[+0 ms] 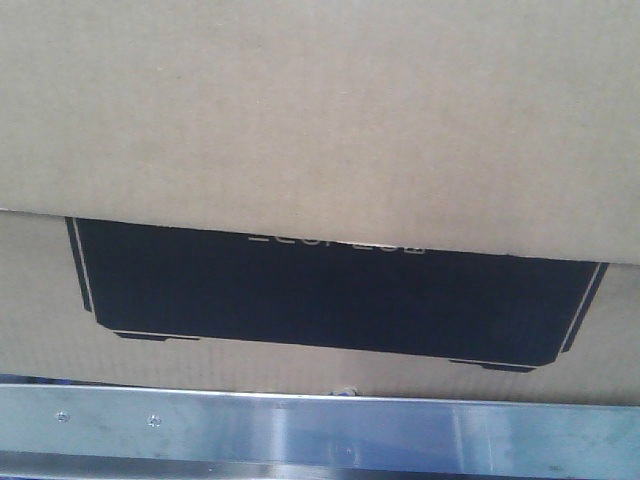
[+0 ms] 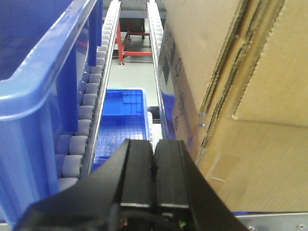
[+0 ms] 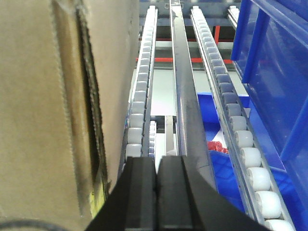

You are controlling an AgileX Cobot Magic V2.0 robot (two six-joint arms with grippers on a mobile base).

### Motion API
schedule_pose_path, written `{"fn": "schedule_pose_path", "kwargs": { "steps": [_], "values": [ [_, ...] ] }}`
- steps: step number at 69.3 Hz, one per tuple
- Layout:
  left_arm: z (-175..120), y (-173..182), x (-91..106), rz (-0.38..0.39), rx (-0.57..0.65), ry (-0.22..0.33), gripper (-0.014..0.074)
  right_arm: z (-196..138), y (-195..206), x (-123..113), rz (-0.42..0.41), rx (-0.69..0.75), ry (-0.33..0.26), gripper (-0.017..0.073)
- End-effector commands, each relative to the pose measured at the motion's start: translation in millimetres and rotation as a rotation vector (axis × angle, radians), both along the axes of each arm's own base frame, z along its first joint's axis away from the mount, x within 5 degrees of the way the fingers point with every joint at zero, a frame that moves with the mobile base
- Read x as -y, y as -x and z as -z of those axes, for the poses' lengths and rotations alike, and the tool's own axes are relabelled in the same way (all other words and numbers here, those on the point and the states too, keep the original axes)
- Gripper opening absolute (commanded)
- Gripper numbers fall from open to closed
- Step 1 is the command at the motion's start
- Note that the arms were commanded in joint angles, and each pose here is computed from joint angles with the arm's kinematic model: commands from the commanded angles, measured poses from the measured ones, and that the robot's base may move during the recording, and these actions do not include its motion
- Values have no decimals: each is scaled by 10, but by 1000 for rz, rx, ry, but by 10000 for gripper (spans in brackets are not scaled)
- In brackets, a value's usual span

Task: Grab box from left shelf to table start

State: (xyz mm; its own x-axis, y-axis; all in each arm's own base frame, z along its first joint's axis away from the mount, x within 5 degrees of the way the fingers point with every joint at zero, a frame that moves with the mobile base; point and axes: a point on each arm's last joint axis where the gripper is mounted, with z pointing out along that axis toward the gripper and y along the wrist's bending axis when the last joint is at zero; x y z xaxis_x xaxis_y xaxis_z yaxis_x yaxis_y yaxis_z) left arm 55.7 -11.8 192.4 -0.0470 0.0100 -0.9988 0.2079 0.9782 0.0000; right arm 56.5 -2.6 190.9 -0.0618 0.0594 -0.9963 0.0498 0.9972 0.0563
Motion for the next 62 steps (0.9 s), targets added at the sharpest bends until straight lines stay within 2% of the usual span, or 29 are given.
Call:
{"fn": "schedule_pose_path", "kwargs": {
  "steps": [1, 29, 38, 44, 51, 62],
  "values": [
    [-112, 17, 0, 6, 109, 37, -90, -81, 4, 3, 5, 95, 20, 57],
    [-116, 17, 0, 6, 112, 38, -90, -81, 4, 3, 5, 95, 20, 57],
    [-179, 24, -2, 6, 180, 53, -90, -81, 4, 3, 5, 95, 20, 57],
    [-259, 37, -9, 5, 262, 98, -90, -81, 4, 3, 5, 95, 20, 57],
    [-427, 67, -33, -1, 341, 196, -90, -81, 4, 3, 5, 95, 20, 57],
    [-919, 142, -37, 13, 356, 194, -83, -81, 4, 3, 5, 95, 20, 57]
  ]
}}
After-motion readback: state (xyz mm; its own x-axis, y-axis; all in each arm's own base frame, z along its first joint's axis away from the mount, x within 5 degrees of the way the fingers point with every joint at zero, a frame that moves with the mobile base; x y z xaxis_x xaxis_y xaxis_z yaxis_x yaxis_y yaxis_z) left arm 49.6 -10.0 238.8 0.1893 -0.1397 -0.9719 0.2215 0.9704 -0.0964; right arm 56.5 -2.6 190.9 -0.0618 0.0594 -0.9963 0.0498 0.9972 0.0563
